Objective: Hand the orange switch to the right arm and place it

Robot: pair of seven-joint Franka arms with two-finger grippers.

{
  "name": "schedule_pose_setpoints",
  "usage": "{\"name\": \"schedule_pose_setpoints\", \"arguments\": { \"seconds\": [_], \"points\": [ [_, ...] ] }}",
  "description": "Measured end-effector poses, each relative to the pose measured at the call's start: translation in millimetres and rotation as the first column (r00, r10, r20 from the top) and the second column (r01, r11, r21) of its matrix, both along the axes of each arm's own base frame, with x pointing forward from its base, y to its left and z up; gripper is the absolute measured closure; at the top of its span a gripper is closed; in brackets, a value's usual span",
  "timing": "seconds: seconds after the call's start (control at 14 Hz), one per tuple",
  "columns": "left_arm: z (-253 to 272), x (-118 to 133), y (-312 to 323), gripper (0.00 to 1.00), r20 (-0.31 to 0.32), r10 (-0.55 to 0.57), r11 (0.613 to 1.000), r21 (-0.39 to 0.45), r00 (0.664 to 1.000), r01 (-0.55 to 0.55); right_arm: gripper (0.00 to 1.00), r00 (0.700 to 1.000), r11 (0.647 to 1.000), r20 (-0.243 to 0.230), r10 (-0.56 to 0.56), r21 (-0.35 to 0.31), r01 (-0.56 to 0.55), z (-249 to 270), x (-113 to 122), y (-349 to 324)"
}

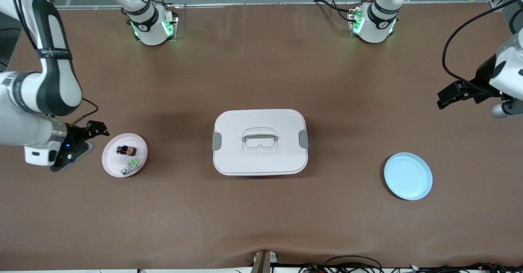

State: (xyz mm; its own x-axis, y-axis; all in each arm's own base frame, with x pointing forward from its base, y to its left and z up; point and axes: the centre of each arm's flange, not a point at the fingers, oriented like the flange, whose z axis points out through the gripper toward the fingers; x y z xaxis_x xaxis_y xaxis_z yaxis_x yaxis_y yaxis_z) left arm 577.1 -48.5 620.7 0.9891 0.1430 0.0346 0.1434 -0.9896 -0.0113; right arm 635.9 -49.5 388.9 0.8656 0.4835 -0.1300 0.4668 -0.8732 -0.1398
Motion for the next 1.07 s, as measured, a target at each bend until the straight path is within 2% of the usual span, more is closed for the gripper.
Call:
{"name": "schedule_pose_setpoints", "arguments": {
  "seconds": [0.14, 0.28, 0.43, 0.5, 0.71, 0.93, 1.07],
  "points": [
    [2, -5, 0, 0.0, 0.0, -0.001, 1.0, 0.0, 1.0, 0.001, 0.0, 0.986, 0.986, -0.003, -0.165, -0.03, 0.164, 30, 3, 1],
    [1, -7, -2, 0.0, -0.002, -0.004, 1.0, 0.0, 1.0, 0.004, 0.0, 0.947, 0.946, 0.024, -0.32, -0.052, 0.321, 52, 5, 0],
    [2, -8, -2, 0.0, 0.0, -0.006, 1.0, 0.0, 1.0, 0.006, 0.0, 0.91, 0.908, 0.039, -0.413, -0.064, 0.415, 79, 6, 0],
    [4, -10, -3, 0.0, 0.001, -0.007, 1.0, -0.001, 1.0, 0.007, 0.0, 0.902, 0.9, 0.041, -0.429, -0.066, 0.431, 94, 6, 0],
    [7, -16, -4, 0.0, 0.005, -0.011, 1.0, -0.005, 1.0, 0.011, 0.0, 0.891, 0.891, 0.086, -0.445, -0.051, 0.45, 133, 9, -1],
    [9, -20, -7, 0.0, 0.005, -0.056, 0.998, -0.016, 0.998, 0.056, 0.0, 0.885, 0.889, 0.12, -0.449, -0.036, 0.456, 152, 12, -3],
    [8, -21, -14, 0.0, 0.003, -0.079, 0.997, -0.019, 0.997, 0.079, 0.0, 0.883, 0.888, 0.125, -0.453, -0.033, 0.46, 164, 10, -6]
  ]
}}
